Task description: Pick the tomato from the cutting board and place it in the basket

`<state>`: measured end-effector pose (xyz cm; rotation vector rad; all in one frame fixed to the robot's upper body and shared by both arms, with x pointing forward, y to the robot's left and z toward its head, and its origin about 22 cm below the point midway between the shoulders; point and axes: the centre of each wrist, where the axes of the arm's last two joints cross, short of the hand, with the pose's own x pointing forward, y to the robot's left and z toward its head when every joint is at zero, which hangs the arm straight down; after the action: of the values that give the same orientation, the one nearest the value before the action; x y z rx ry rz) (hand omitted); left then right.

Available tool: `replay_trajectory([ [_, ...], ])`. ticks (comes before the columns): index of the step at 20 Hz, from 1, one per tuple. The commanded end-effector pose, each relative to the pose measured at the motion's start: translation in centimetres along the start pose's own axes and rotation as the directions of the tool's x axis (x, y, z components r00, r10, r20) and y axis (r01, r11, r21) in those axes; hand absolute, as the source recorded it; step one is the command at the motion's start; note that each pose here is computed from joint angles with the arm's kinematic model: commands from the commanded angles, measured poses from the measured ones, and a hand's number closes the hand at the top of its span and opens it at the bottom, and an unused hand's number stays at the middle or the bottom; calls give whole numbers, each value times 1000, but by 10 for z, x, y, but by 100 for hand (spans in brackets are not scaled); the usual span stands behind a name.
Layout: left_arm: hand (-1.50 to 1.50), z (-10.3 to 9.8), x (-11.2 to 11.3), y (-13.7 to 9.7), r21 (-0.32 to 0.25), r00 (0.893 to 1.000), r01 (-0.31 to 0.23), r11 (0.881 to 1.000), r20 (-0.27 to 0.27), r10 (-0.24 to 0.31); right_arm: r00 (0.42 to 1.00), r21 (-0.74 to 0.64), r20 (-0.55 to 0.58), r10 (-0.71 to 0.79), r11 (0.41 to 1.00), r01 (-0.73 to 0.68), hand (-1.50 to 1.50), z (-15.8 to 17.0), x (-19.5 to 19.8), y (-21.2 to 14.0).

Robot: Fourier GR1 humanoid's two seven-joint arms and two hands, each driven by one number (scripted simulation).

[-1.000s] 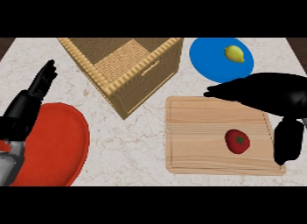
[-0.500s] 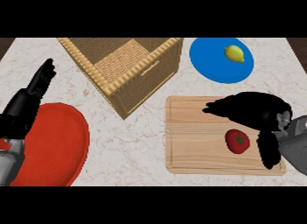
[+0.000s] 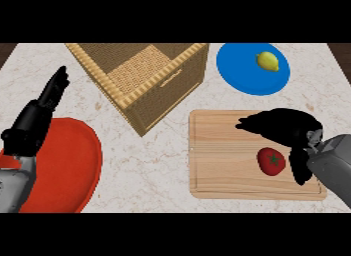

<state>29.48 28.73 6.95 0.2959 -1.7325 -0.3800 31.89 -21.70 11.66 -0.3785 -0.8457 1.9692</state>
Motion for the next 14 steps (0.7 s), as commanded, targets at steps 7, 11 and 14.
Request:
replay_trajectory([
  [7,0,7,6,13,9,1000,-11,1000,-14,11,1000,-41,21,11,999,-11,-150,-23,9,42],
  [11,0,4,15,3,2,1000,-1,1000,-8,1,1000,-43,24,-15,999,16,-150,-29,-20,36],
  [14,0,24,9,8,9,1000,7,1000,-8,-7,999,-41,24,-28,999,29,-150,-21,0,51],
])
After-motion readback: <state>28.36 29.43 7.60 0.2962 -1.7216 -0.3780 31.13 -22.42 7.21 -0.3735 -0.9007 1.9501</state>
